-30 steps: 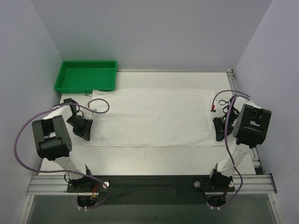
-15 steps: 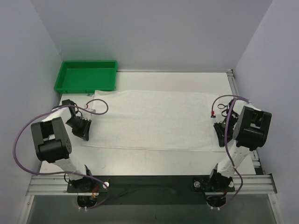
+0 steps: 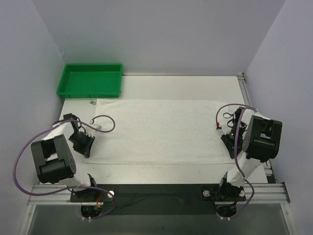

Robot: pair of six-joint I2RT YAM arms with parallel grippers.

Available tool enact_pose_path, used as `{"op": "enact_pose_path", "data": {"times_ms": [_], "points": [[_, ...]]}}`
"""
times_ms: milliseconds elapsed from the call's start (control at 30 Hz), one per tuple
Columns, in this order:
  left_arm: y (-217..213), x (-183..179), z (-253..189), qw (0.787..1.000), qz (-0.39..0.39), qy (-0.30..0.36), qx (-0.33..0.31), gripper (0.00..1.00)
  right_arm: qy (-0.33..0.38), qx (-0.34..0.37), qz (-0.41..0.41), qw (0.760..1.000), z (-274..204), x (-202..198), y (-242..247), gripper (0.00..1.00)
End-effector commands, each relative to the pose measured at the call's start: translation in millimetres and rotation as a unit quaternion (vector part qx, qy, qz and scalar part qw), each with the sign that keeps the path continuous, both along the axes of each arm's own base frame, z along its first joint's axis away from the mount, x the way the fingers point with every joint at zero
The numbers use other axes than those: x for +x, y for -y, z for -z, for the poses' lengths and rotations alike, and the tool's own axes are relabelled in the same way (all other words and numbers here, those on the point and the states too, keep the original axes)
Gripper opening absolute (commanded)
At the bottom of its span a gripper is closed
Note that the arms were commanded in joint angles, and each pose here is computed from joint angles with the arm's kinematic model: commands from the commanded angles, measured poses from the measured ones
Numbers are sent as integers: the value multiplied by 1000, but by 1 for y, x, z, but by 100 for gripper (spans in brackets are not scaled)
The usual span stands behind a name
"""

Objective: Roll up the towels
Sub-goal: Flatten the towel

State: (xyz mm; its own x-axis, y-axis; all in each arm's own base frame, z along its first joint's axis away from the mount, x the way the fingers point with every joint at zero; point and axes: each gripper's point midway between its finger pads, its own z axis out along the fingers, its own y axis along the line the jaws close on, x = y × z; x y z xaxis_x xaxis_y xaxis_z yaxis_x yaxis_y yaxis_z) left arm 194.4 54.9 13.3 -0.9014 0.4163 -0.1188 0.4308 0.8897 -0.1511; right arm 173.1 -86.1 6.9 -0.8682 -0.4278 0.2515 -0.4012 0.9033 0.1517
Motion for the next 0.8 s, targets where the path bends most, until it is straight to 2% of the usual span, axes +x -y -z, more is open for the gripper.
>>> {"op": "enact_pose_path", "data": {"times_ms": [0, 33, 133, 233, 300, 367, 400, 467, 533, 567, 600, 633, 767], "points": [[-15, -47, 5, 996, 42, -67, 39, 22, 5, -12, -33, 999, -2, 0, 8, 24], [-15, -48, 3, 996, 41, -65, 41, 23, 6, -6, -33, 999, -4, 0, 6, 25], [-10, -40, -9, 998, 45, -45, 25, 36, 36, 18, -20, 999, -18, 11, 0, 32], [-8, -8, -30, 1000, 26, -2, 8, 49, 109, 30, 26, 993, -42, 51, 6, 36], [-5, 24, -49, 999, 8, 38, -12, 53, 143, 26, 39, 989, -56, 81, 13, 36], [2, 50, -61, 997, -5, 69, -40, 55, 157, 30, 65, 985, -58, 102, 14, 37], [1, 74, -74, 994, -26, 92, -47, 55, 192, 24, 75, 978, -73, 129, 21, 37], [5, 108, -86, 988, -45, 129, -75, 56, 203, 35, 113, 972, -71, 155, 22, 37], [3, 143, -95, 981, -80, 148, -97, 60, 245, 39, 134, 959, -88, 193, 28, 37], [7, 158, -98, 976, -86, 161, -115, 63, 239, 45, 145, 959, -78, 204, 28, 38], [8, 169, -88, 976, -97, 150, -127, 71, 242, 50, 168, 954, -77, 215, 26, 38], [6, 187, -97, 970, -118, 164, -132, 75, 255, 50, 174, 950, -77, 235, 30, 40], [0, 229, -90, 959, -155, 181, -151, 77, 270, 54, 199, 941, -70, 271, 30, 48]]}}
